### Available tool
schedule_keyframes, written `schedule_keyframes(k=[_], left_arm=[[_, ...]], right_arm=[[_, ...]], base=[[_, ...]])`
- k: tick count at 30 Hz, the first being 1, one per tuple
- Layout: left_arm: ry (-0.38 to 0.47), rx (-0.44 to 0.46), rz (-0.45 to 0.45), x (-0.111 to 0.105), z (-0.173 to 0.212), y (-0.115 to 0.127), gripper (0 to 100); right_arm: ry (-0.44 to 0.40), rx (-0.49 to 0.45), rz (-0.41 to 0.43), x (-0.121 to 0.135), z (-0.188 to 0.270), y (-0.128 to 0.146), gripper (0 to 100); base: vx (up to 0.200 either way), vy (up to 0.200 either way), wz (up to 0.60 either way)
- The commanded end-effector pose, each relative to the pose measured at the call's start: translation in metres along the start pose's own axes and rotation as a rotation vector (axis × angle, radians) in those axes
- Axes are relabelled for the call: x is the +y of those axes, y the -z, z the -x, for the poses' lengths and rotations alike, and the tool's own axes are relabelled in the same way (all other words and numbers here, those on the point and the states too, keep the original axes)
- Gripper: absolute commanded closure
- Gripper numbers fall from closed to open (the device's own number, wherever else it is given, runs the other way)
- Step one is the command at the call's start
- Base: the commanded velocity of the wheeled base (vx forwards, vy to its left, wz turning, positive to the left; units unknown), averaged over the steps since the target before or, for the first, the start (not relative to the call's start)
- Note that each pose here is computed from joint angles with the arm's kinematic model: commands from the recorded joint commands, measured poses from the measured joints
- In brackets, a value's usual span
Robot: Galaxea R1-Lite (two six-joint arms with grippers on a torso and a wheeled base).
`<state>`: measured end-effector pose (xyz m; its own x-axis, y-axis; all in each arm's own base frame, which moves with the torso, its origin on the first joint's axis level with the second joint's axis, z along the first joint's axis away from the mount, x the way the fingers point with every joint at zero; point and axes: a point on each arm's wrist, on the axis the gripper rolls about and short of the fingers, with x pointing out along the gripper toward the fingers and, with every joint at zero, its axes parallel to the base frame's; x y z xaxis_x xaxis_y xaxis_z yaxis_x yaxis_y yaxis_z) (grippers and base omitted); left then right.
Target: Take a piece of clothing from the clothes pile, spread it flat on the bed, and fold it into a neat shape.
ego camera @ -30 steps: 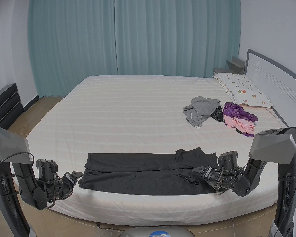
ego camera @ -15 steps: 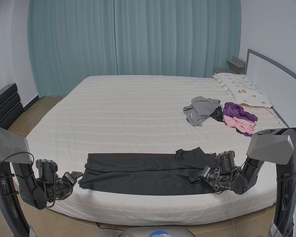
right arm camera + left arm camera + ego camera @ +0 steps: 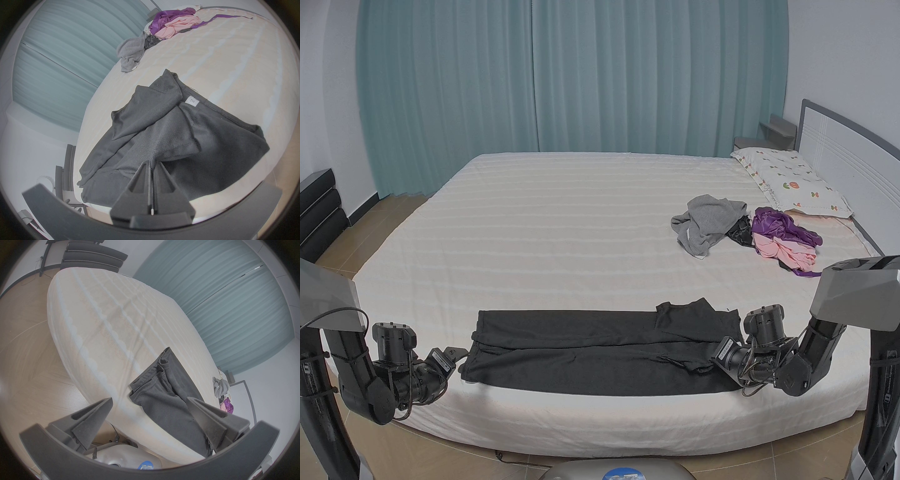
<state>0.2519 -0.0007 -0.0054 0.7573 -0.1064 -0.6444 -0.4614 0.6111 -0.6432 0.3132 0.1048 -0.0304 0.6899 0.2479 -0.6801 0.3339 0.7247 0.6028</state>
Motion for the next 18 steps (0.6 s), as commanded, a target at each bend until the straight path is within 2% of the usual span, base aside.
schedule_keyframes(k=[1, 6, 13, 14, 18], left_arm=[[-0.002, 0.001, 0.001, 0.000, 0.000, 0.000, 0], [-0.002, -0.001, 0.001, 0.000, 0.000, 0.000, 0], [-0.002, 0.001, 0.001, 0.000, 0.000, 0.000, 0], [-0.002, -0.001, 0.001, 0.000, 0.000, 0.000, 0], [-0.002, -0.001, 0.001, 0.000, 0.000, 0.000, 0]], right_arm=[[-0.022, -0.010, 0.001, 0.005, 0.014, -0.001, 100], [-0.029, -0.013, 0.002, 0.007, 0.025, -0.002, 100], [-0.001, 0.029, 0.017, -0.001, 0.034, 0.012, 100], [0.000, 0.038, 0.019, -0.001, 0.035, 0.014, 0], [-0.001, 0.054, 0.026, -0.002, 0.043, 0.017, 0]], base=[[0.000, 0.000, 0.00], [0.000, 0.000, 0.00], [0.000, 0.000, 0.00], [0.000, 0.000, 0.00], [0.000, 0.000, 0.00]])
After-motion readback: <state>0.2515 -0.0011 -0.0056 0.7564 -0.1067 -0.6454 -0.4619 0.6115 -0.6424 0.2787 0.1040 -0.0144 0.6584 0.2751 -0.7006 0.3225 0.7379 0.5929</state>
